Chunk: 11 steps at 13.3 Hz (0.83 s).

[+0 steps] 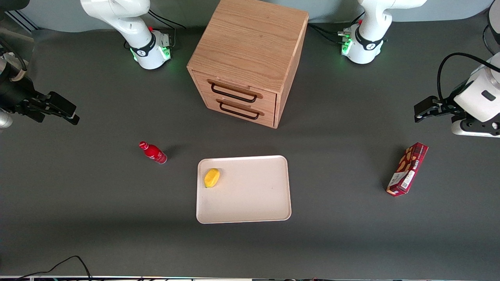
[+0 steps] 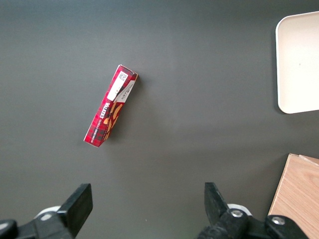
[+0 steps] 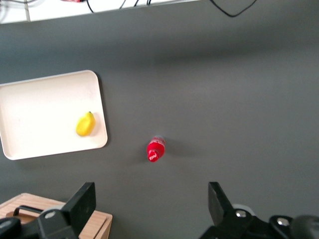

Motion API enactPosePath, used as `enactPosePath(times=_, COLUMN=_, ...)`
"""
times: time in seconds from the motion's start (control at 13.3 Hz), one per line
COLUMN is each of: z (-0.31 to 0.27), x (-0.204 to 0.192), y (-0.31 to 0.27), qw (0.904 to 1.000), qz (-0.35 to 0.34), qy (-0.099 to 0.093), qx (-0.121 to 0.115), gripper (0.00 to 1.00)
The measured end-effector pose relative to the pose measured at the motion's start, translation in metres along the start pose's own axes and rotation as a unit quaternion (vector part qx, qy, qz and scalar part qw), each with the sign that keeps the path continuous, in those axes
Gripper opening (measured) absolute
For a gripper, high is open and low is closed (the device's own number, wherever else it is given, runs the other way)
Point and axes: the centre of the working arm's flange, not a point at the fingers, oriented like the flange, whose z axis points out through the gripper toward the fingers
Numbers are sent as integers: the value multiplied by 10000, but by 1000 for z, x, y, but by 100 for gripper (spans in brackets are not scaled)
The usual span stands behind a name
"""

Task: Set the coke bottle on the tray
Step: 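Move the right gripper toward the red Coca-Cola bottle lying on the table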

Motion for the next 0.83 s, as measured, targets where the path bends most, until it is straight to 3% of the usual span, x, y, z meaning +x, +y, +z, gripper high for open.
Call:
enactPosePath(times=0.45, z=-2, x=-3, y=-4, qw=10000, qz=-43, qy=-81, qx=-6, gripper=100)
enactPosePath(times=0.83, z=39, x=4, y=-8, qw=9988, qz=-67, qy=-475, qx=-71, gripper=100)
